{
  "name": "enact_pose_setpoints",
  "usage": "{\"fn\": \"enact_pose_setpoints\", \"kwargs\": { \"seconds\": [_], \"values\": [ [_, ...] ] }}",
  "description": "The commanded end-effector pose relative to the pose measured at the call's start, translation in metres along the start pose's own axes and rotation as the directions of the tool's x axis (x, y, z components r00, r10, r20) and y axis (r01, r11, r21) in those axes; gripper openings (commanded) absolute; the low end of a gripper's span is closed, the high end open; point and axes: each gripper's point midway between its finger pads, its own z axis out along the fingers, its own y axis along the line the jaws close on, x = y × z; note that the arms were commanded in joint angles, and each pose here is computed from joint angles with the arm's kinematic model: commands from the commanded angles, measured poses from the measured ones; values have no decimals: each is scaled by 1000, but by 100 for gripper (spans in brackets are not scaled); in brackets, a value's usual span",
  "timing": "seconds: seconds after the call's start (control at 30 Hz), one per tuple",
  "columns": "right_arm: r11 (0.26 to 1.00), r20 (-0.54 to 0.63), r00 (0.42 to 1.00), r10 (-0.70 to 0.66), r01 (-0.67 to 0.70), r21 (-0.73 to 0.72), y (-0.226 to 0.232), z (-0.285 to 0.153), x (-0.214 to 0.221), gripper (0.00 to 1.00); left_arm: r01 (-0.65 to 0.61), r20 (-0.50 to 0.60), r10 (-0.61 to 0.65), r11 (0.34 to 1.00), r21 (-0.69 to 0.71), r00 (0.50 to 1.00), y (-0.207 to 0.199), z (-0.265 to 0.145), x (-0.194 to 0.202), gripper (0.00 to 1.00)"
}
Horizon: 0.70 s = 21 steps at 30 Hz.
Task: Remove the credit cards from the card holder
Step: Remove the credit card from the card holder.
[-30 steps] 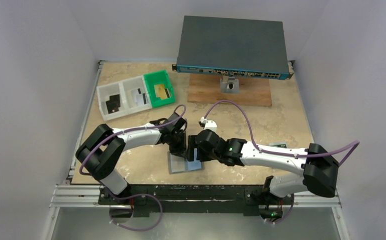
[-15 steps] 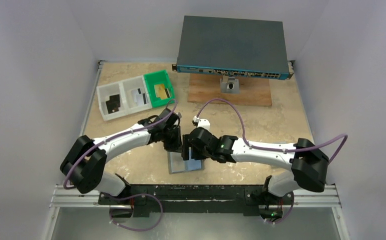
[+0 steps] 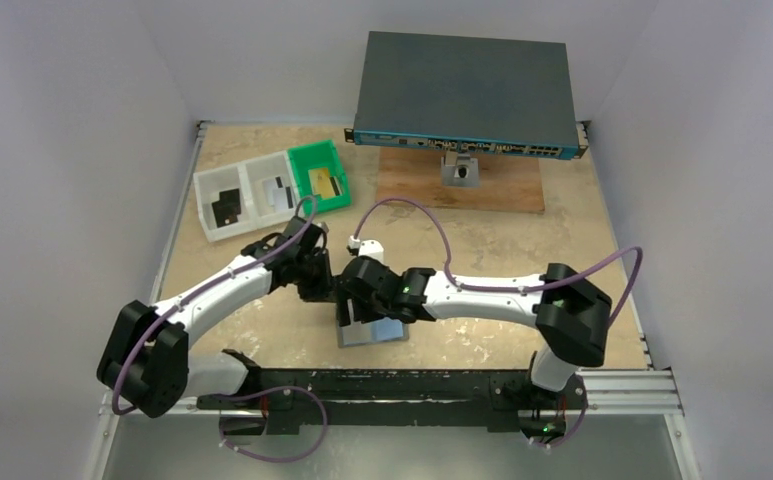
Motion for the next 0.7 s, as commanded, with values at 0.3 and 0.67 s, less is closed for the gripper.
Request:
{"fn": "enact_pose_setpoints", "kwargs": {
  "seconds": [0.3, 0.67],
  "values": [
    [990, -92, 994, -57, 68, 120, -17, 41, 27, 67, 24, 20, -24, 999, -27, 1000, 23, -6, 5, 0],
    [988, -119, 991, -66, 81, 129, -23, 51, 39, 58, 28, 4, -28, 1000, -8, 1000, 22, -2, 9, 0]
  ]
}}
